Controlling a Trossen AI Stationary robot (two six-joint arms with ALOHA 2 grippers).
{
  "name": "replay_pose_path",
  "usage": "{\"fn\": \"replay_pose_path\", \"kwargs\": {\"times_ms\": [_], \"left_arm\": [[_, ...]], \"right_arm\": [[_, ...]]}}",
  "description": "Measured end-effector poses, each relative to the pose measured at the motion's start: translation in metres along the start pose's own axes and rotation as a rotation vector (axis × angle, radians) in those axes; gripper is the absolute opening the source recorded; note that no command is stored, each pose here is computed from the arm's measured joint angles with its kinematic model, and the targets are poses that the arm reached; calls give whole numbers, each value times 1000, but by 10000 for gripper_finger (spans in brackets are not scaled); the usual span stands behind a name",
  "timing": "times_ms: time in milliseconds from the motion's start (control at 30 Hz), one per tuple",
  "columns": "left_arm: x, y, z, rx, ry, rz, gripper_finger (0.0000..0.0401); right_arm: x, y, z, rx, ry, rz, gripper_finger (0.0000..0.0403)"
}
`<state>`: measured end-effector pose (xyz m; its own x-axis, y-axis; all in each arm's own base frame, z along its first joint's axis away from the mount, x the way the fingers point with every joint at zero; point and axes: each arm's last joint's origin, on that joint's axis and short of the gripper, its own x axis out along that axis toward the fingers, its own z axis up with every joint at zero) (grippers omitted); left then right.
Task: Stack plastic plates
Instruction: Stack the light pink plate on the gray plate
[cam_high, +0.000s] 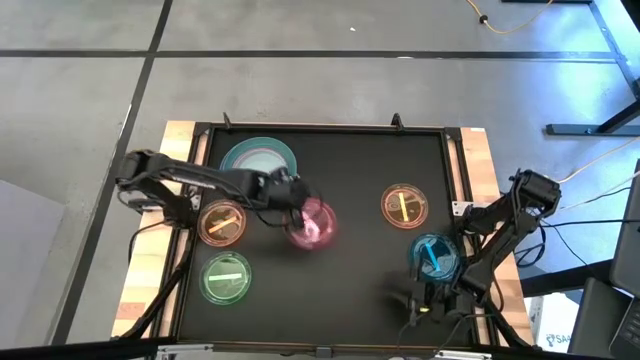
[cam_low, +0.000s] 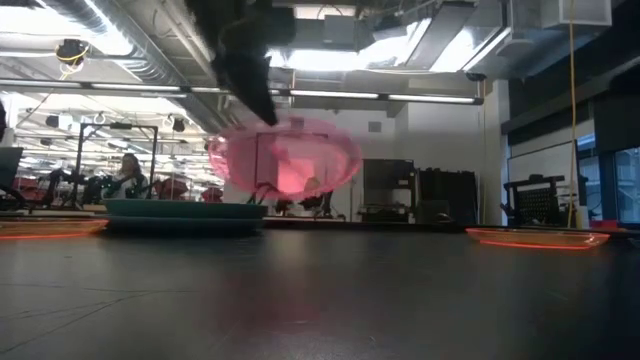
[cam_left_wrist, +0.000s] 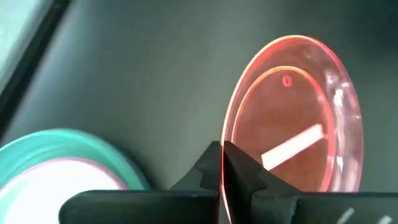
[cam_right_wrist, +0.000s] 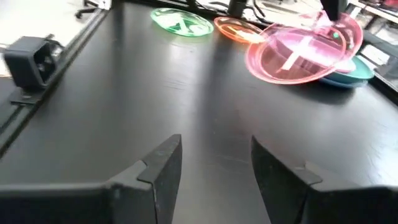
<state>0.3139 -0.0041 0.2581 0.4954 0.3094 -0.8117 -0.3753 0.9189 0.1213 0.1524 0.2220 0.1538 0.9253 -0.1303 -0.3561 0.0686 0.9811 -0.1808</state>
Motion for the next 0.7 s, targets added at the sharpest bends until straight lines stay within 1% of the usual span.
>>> {"fn": "replay_pose_path", "kwargs": {"times_ms": [100, 233, 333, 400, 567, 700], "left_arm": [[-3, 32, -15, -50, 6, 65, 0], [-7, 74, -36, -163, -19, 150, 0], [-13, 100, -49, -250, -50, 199, 0], [-19, 114, -57, -298, -64, 231, 0], [-29, 144, -71, -422, -89, 353, 0], [-29, 162, -83, -473, -7, 432, 0]], "right_arm": [[3, -7, 0, 19, 20, -36, 186], [11, -18, -3, 36, 69, -99, 185], [18, -27, -8, 38, 131, -137, 186], [23, -35, -10, 41, 177, -164, 186], [34, -48, -12, 43, 253, -218, 186], [40, -56, -12, 39, 275, -257, 186]]}}
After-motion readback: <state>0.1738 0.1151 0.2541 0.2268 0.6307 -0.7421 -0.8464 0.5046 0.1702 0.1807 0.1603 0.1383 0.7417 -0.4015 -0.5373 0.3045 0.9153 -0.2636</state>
